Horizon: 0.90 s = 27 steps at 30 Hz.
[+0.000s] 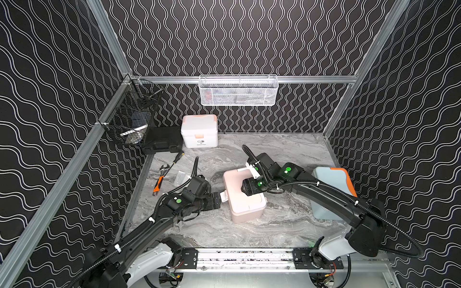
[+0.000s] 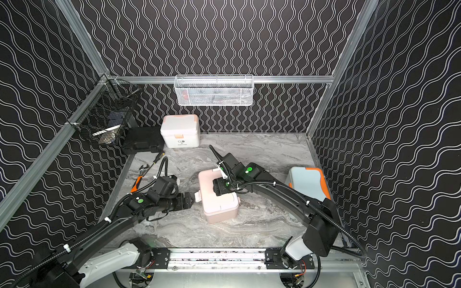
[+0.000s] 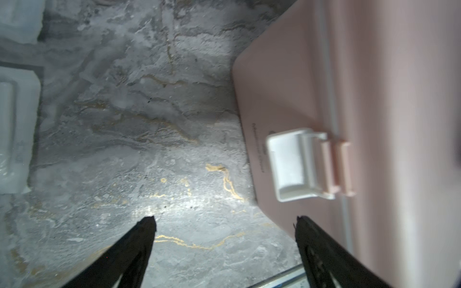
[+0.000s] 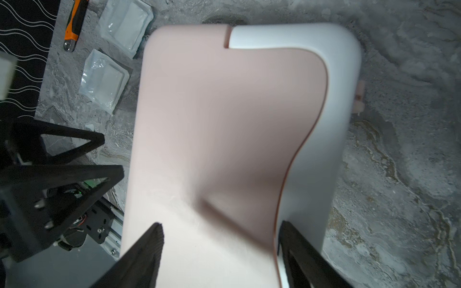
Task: Open first aid kits and take out gauze
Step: Open the fastener of the first aid kit, then open the lid of the first aid kit.
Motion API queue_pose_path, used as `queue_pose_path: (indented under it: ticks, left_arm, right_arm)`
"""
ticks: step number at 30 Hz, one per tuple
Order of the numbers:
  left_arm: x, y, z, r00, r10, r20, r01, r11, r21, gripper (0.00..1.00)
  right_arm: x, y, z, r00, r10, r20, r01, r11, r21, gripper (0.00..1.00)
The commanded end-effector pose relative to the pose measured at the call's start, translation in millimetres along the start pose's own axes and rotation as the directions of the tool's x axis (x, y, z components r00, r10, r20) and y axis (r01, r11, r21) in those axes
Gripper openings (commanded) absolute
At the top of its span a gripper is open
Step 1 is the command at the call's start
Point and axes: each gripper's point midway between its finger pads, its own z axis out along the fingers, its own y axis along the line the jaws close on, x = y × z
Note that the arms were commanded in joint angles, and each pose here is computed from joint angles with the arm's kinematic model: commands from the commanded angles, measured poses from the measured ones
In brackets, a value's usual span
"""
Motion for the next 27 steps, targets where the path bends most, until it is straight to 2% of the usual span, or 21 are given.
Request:
queue_pose_path:
  ticks: [1, 5, 10, 16, 27]
  left_arm:
    - [-14, -31, -22, 0.999, -0.016, 0.038, 0.011, 0.991, 0.132, 0.91]
    - [-23, -63, -34, 0.999, -0.031, 0.034, 0.021, 0.963, 0.27, 0.89]
    - [-32, -86, -24, 0.999, -0.053, 0.007, 0.047, 0.931, 0.362, 0.84]
    - [-39, -96, -5, 0.998, -0.063, -0.021, 0.066, 0.92, 0.385, 0.79]
    - [-47, -87, 14, 0.997, -0.071, -0.039, 0.08, 0.936, 0.343, 0.77]
  right_arm:
    - [3, -4, -13, 1.0, 0.01, -0.002, -0.01, 1.0, 0.003, 0.76]
    - [-6, -11, -24, 0.998, 0.044, 0.04, -0.044, 0.999, -0.012, 0.76]
    - [-15, -28, -27, 0.992, 0.109, 0.061, -0.106, 0.993, -0.045, 0.69]
    - [-16, -45, -17, 0.984, 0.174, 0.027, -0.17, 0.979, -0.112, 0.64]
    - [-7, -43, -3, 0.984, 0.174, -0.022, -0.176, 0.971, -0.16, 0.63]
